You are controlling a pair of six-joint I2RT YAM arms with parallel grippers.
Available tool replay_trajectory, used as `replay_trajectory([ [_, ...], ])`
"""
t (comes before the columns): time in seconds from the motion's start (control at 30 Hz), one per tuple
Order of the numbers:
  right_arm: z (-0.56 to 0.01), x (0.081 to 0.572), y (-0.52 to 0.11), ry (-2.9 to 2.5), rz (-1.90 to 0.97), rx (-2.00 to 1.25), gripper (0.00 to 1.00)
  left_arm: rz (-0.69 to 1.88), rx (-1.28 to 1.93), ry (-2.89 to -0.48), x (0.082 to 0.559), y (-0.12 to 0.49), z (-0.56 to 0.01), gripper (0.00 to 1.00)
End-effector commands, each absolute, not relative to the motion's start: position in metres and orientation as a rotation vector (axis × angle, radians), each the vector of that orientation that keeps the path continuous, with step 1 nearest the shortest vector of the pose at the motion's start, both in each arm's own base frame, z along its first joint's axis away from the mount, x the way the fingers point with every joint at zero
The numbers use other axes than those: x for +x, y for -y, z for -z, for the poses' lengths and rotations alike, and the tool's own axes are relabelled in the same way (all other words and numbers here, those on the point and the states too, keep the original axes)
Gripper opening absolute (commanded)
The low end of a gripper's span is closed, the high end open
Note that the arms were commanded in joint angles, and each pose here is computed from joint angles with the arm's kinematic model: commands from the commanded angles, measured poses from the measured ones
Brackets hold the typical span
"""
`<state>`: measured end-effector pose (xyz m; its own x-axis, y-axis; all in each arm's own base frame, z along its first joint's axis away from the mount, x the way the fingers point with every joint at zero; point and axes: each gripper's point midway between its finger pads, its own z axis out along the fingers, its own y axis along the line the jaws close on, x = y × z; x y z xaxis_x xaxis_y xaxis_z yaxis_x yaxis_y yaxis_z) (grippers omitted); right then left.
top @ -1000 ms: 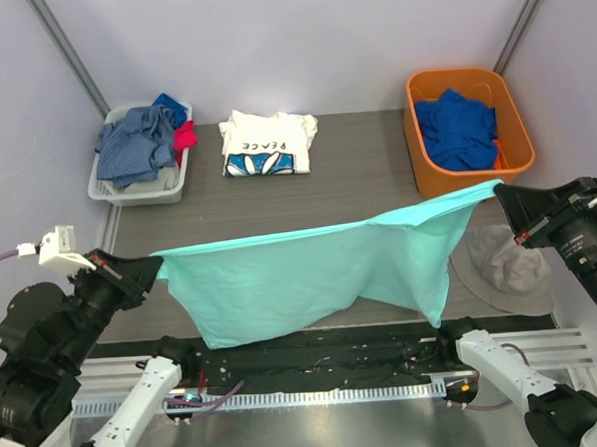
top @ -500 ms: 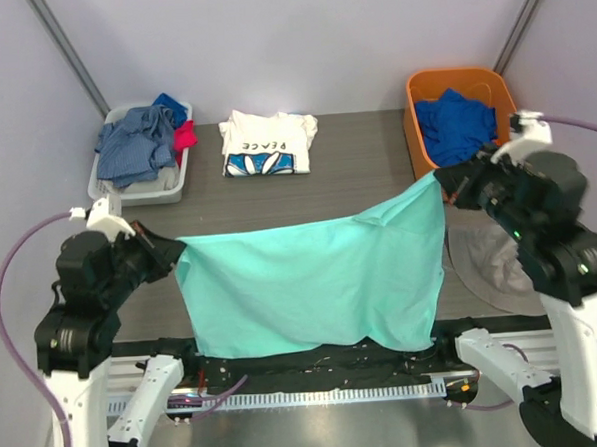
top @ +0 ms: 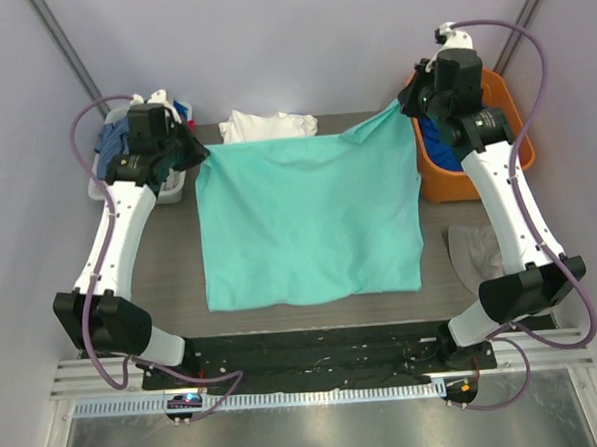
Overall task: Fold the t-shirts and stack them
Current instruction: Flatten the tshirt out
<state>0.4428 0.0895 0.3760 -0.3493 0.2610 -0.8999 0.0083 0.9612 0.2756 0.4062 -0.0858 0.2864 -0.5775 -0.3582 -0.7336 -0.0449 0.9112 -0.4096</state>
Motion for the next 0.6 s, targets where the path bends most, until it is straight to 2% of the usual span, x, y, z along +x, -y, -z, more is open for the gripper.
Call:
replay_trajectory([
  [0.0,-0.515,0.403,-0.075,-1.565,-0.303,0.170,0.01,0.509,-0.155,-1.782,0.395,0.088,-0.437,0.00],
  [0.13,-0.534,0.359,-0.069,-1.532,-0.321,0.153,0.01,0.506,-0.125,-1.754,0.366,0.086,-0.456,0.00],
  [0.23,-0.517,0.334,-0.069,-1.561,-0.347,0.141,0.01,0.486,-0.140,-1.774,0.345,0.080,-0.435,0.00],
  [0.3,-0.499,0.323,-0.073,-1.593,-0.383,0.140,0.01,0.490,-0.158,-1.833,0.333,0.080,-0.397,0.00],
  [0.33,-0.466,0.326,-0.076,-1.667,-0.385,0.141,0.01,0.500,-0.166,-1.858,0.329,0.081,-0.381,0.00],
  [0.37,-0.456,0.317,-0.077,-1.677,-0.410,0.145,0.01,0.497,-0.185,-1.940,0.327,0.082,-0.338,0.00],
  [0.4,-0.439,0.314,-0.085,-1.718,-0.449,0.124,0.01,0.486,-0.201,-1.947,0.320,0.078,-0.327,0.00],
  [0.43,-0.394,0.316,-0.090,-1.816,-0.457,0.124,0.01,0.480,-0.212,-1.978,0.316,0.078,-0.308,0.00],
  [0.47,-0.378,0.308,-0.092,-1.837,-0.483,0.138,0.01,0.469,-0.243,-2.040,0.311,0.076,-0.271,0.00],
  [0.5,-0.361,0.305,-0.096,-1.862,-0.506,0.134,0.01,0.455,-0.261,-2.044,0.305,0.073,-0.260,0.00],
  [0.53,-0.312,0.302,-0.097,-1.966,-0.502,0.150,0.01,0.446,-0.282,-2.062,0.302,0.071,-0.244,0.00],
  [0.57,-0.292,0.298,-0.099,-2.003,-0.510,0.159,0.01,0.439,-0.316,-2.119,0.297,0.070,-0.211,0.00],
])
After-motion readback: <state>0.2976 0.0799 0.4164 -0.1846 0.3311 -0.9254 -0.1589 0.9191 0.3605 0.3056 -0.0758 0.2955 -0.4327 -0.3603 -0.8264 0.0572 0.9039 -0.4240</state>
